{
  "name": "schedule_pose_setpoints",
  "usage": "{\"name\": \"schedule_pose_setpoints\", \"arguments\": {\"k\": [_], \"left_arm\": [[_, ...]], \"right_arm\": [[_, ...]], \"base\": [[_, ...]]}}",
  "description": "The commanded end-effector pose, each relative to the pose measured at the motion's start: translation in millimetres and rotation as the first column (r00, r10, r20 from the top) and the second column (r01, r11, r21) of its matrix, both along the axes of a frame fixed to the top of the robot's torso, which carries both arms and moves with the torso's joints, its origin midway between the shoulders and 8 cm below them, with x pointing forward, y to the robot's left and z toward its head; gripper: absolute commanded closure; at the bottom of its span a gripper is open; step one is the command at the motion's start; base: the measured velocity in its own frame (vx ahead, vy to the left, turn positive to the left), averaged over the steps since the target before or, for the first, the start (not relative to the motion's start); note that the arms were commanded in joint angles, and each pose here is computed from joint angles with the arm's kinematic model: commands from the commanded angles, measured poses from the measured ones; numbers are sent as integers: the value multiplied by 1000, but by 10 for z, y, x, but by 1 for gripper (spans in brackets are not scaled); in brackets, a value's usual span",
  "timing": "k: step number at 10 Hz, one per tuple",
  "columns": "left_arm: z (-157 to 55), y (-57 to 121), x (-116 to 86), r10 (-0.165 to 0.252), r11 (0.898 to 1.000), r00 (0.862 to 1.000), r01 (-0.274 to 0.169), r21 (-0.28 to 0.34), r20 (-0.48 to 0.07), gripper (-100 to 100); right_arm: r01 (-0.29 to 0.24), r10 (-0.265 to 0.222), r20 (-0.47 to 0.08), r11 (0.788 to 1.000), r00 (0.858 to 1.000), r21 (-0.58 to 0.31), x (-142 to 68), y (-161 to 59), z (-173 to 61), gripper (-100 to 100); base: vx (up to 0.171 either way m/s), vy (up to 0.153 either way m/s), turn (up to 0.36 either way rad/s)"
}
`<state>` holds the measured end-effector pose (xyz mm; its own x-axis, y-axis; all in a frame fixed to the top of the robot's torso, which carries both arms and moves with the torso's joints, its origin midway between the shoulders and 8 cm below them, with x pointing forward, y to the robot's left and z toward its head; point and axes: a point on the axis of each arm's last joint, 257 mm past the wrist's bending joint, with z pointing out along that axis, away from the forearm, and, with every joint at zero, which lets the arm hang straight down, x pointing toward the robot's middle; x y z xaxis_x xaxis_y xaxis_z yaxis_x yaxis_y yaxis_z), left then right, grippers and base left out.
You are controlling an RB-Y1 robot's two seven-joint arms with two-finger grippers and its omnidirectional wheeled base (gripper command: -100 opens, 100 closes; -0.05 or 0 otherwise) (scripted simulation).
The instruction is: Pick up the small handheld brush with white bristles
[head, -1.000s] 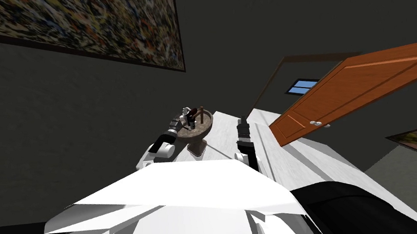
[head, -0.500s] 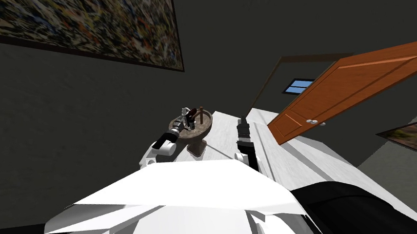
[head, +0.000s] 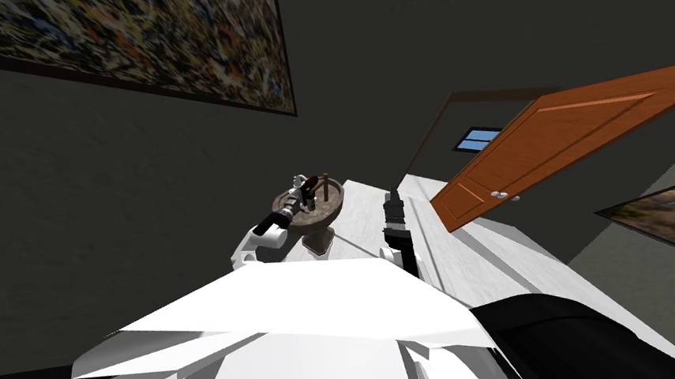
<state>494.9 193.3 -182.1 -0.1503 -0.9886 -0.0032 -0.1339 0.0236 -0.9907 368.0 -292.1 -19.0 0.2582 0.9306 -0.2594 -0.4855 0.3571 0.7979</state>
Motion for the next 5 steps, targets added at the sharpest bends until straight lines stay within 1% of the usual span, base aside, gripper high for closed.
{"name": "schedule_pose_setpoints", "arguments": {"k": [1,5], "left_arm": [[-145,-40,24,-6,1000,999,6,14,-52,-100],[-422,-77,36,-9,999,988,16,42,-156,-100]], "right_arm": [[0,0,0,1000,1000,0,0,0,0,0],[0,0,0,1000,1000,0,0,0,0,0]], "base": [[11,39,-64],[14,39,-47]]}}
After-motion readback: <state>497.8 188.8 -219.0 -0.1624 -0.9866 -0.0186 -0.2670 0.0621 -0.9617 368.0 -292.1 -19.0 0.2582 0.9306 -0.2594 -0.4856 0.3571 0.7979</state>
